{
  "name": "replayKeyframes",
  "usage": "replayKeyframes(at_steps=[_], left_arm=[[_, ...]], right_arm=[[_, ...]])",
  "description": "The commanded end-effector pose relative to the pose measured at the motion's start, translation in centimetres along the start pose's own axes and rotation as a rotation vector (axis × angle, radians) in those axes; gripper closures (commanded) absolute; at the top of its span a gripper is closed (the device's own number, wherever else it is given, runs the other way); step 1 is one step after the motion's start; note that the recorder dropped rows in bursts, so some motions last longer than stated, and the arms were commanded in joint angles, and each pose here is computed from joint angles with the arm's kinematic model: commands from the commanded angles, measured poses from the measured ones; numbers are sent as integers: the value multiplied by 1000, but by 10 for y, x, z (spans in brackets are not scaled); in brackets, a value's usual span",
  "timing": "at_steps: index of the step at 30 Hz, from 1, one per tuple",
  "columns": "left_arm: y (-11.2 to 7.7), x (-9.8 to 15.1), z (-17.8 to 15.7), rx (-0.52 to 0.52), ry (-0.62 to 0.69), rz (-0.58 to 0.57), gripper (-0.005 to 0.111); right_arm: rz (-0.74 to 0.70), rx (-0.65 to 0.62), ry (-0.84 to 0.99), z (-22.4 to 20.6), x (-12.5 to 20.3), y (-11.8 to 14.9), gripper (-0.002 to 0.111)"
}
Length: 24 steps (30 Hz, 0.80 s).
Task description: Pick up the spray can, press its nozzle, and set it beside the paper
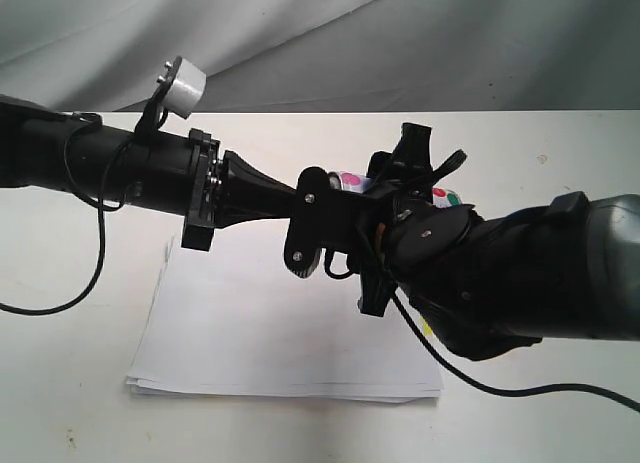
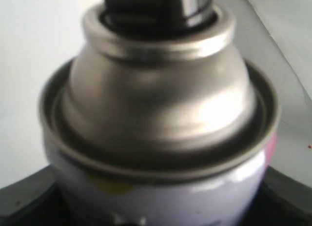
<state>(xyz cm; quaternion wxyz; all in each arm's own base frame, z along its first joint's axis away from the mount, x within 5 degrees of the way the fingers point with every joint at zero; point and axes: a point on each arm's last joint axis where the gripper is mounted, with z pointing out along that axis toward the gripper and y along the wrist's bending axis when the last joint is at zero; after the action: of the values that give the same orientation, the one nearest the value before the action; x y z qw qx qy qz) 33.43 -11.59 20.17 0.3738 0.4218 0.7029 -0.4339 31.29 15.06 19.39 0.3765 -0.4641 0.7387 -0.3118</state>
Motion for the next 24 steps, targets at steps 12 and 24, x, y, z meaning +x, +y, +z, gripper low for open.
replayKeyframes(at_steps=[12,24], left_arm=[[3,14,15,22,37,-20,107],[6,12,16,14,22,-25,107]], right_arm=[[-26,-8,-114,-8,-15,-7,108],[-19,-13,-113,-8,-15,-6,108]])
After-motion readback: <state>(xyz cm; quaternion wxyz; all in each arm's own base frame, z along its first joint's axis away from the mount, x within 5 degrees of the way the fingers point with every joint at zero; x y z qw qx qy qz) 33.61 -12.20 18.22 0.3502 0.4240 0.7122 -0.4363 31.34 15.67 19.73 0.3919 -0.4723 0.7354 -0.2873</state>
